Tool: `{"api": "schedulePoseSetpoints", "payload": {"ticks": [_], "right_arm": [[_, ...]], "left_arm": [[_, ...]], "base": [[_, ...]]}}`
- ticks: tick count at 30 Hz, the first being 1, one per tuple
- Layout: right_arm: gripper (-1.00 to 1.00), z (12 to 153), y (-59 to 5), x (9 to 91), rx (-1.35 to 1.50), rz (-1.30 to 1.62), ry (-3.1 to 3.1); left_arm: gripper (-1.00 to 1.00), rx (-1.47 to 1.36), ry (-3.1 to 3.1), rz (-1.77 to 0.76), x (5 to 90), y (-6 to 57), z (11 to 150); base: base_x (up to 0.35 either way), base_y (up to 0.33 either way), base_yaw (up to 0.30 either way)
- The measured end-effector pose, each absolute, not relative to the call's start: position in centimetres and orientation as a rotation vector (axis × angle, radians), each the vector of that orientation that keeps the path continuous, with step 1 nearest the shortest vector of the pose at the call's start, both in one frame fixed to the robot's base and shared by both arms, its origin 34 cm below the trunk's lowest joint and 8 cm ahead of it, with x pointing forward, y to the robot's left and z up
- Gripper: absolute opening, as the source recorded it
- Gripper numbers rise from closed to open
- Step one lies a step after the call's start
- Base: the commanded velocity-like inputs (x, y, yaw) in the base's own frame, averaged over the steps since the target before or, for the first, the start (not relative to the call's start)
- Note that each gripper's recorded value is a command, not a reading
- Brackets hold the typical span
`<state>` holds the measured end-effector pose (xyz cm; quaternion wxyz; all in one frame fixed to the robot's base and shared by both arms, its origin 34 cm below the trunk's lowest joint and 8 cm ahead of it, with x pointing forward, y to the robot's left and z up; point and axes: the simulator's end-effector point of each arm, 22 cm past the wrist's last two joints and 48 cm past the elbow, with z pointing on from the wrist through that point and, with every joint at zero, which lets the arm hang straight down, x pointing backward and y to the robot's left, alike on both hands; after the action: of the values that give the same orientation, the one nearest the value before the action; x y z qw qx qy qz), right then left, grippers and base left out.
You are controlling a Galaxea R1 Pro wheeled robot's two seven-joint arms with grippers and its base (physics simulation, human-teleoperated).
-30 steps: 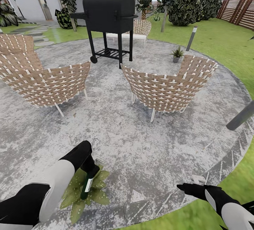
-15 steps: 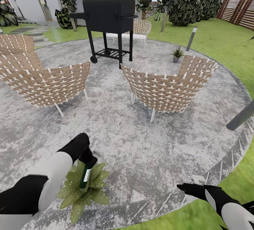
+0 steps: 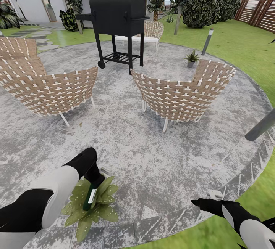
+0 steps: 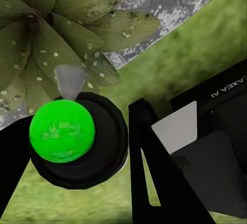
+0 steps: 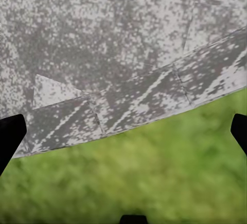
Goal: Pick up the pesticide atomizer in the garden and spray insectifuge to fully cover both potted plants in the garden.
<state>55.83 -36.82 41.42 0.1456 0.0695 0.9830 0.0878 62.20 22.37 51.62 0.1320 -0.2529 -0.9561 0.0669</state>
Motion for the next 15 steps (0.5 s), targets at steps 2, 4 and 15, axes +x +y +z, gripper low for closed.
{"api": "schedulePoseSetpoints", "payload": {"ticks": [2, 4, 15], "right_arm": [[1.00, 41.42, -36.79, 55.83, 0.200, 0.253, 2.831], [1.00, 41.42, -36.77, 55.83, 0.200, 0.254, 2.831], [1.00, 41.40, -36.87, 55.84, 0.202, 0.253, 2.831]], "left_arm": [[-1.00, -0.737, -2.774, 0.195, 62.17, 22.28, 51.60], [-1.00, -0.738, -2.773, 0.196, 62.15, 22.24, 51.59], [-1.00, -0.737, -2.772, 0.203, 62.07, 22.14, 51.53]], "base": [[0.000, 0.000, 0.000], [0.000, 0.000, 0.000], [-0.085, -0.063, 0.000]]}}
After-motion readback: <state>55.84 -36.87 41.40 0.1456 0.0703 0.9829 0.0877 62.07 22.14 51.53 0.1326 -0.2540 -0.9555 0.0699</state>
